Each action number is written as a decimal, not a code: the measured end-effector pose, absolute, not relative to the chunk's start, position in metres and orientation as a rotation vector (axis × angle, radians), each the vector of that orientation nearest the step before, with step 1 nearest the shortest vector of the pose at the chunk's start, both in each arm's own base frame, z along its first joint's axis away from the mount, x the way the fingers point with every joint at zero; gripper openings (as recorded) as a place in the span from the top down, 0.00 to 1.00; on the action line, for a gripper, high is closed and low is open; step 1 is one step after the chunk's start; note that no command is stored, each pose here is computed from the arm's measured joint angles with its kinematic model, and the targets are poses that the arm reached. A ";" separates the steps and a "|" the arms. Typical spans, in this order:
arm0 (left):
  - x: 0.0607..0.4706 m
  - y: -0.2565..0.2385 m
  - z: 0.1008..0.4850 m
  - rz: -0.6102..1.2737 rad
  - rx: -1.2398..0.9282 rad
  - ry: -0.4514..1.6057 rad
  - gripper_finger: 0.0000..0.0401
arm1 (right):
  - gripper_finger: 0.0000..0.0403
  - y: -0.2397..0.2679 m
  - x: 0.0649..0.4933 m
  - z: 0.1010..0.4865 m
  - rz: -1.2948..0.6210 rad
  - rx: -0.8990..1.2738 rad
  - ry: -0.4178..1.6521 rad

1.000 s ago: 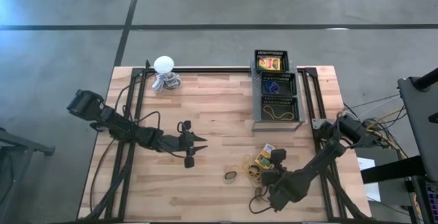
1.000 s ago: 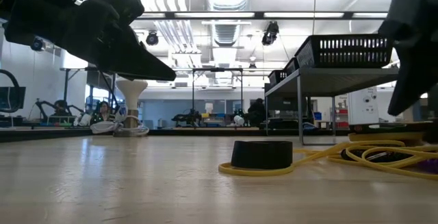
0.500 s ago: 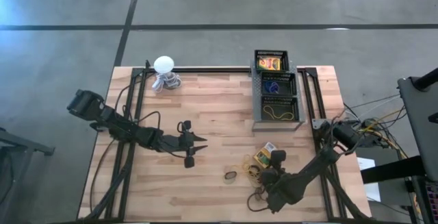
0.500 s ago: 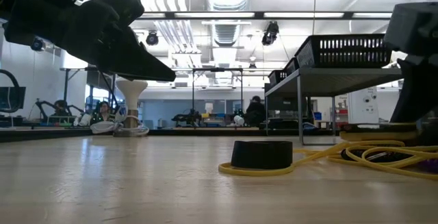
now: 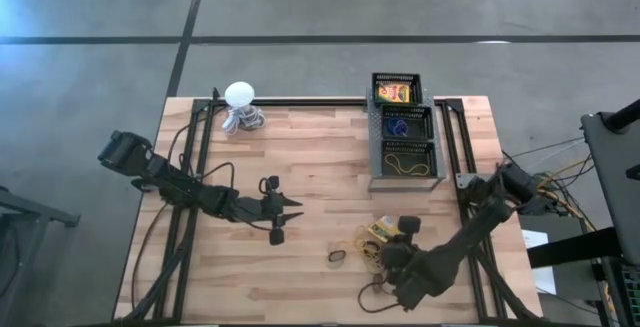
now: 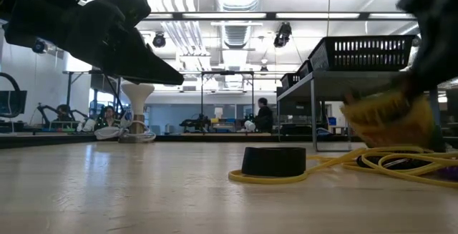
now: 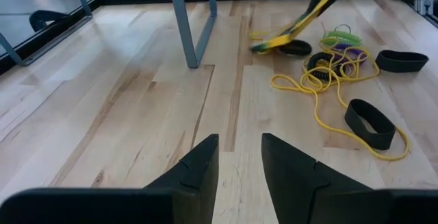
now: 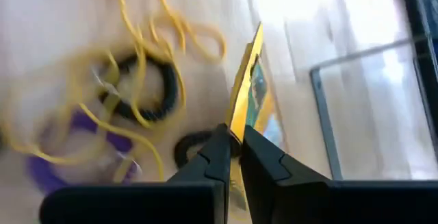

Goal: Pick & Place Office Desk Supplies
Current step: Put the crayon box into the top black bin on the shelf

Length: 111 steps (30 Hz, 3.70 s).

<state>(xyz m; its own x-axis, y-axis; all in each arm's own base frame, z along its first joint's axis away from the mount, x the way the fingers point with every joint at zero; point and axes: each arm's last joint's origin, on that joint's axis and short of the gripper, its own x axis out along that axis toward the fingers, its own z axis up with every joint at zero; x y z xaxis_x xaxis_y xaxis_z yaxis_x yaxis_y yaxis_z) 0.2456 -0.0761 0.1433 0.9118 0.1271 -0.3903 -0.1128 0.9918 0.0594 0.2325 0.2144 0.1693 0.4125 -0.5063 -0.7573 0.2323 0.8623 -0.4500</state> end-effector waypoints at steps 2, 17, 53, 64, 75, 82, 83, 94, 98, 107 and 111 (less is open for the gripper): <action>0.246 -0.076 0.144 0.123 0.035 0.402 0.71 | 0.95 0.217 0.235 0.183 -0.465 -0.273 0.988; 0.249 -0.080 0.153 0.060 0.019 0.308 0.71 | 0.95 0.221 0.263 0.184 -0.293 -0.265 0.352; 0.307 -0.115 0.168 -0.296 -0.004 0.082 0.41 | 0.95 0.176 0.244 0.180 0.055 -0.114 -0.165; 0.307 -0.115 0.167 -0.276 -0.031 0.099 0.88 | 0.94 0.166 0.252 0.170 0.005 -0.070 -0.065; 0.302 -0.102 0.159 -0.173 -0.093 0.341 0.90 | 0.76 0.160 0.244 0.166 -0.198 -0.007 0.164; 0.295 -0.091 0.152 -0.100 -0.092 0.487 0.89 | 0.53 0.154 0.249 0.193 -0.306 0.069 0.454; 0.295 -0.091 0.151 -0.100 -0.093 0.492 0.89 | 0.51 0.153 0.252 0.195 -0.321 0.067 0.472; 0.295 -0.091 0.151 -0.101 -0.094 0.490 0.89 | 0.37 0.154 0.310 0.182 -0.261 0.038 0.591; 0.295 -0.091 0.151 -0.095 -0.093 0.487 0.89 | 0.43 0.155 0.324 0.185 -0.239 0.041 0.594; 0.295 -0.091 0.151 -0.096 -0.092 0.487 0.88 | 0.75 0.154 0.323 0.183 -0.246 0.045 0.590; 0.296 -0.091 0.152 -0.092 -0.105 0.468 0.85 | 0.88 0.153 0.321 0.181 -0.253 0.061 0.594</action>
